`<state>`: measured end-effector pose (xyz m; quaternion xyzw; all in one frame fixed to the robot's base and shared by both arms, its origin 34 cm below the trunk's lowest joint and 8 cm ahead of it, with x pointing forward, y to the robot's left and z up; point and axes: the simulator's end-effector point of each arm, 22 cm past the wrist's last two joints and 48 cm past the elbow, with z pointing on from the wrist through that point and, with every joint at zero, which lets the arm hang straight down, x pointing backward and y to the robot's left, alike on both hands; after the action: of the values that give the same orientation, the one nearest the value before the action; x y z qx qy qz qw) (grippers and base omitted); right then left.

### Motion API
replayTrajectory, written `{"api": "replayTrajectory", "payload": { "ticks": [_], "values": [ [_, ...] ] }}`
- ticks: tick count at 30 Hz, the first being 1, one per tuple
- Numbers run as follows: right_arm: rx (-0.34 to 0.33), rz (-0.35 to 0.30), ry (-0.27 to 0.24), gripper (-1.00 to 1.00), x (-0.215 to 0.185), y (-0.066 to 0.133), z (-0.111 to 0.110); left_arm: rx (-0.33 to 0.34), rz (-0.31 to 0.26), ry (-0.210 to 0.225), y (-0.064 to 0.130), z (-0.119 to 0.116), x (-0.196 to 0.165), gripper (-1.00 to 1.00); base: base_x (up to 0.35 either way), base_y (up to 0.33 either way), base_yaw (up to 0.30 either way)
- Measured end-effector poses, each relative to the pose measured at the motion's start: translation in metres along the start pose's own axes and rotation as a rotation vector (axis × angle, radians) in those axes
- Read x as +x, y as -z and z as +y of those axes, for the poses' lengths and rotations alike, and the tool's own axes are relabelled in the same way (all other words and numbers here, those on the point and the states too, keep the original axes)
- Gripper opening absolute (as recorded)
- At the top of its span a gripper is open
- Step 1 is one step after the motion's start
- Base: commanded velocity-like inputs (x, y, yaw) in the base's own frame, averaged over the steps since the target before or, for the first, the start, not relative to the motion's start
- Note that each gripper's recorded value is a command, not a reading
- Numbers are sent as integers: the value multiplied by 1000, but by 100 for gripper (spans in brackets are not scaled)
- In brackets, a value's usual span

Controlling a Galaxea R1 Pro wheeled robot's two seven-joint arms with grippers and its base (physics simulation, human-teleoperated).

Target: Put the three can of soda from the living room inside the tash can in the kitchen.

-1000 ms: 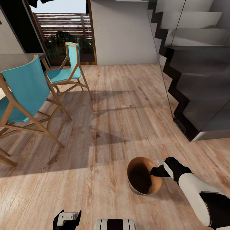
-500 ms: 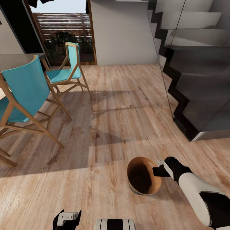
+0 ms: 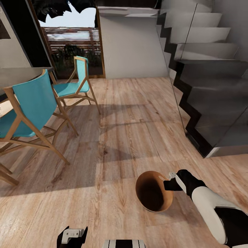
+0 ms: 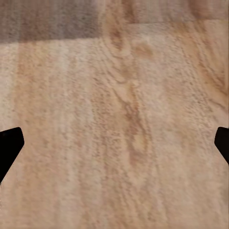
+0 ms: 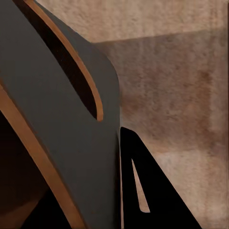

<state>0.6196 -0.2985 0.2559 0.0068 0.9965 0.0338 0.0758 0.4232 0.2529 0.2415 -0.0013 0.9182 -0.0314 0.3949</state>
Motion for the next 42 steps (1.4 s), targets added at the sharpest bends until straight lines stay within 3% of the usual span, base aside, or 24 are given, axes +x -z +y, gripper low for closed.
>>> {"api": "replayTrajectory", "payload": {
  "ticks": [9, 19, 26, 36, 42],
  "values": [
    [-5, -37, 1, -100, -12, 19, 3, 1, -37, -2, 2, -1, -16, 100, 0, 0, 0],
    [-12, -44, 2, -100, -22, 40, 7, 4, -38, 1, 10, 0, -38, 100, 0, 0, 0],
    [-18, -39, 0, -100, -27, 55, 9, 13, -13, 0, 7, -6, -78, 100, 0, 0, 0],
    [-24, -36, -3, -100, -36, 76, 12, 13, -101, -9, -25, -2, -196, 100, 0, 0, 0],
    [-24, -34, -1, -100, -40, 88, 14, 13, -51, 1, -25, 1, -197, 100, 0, 0, 0]
  ]
}}
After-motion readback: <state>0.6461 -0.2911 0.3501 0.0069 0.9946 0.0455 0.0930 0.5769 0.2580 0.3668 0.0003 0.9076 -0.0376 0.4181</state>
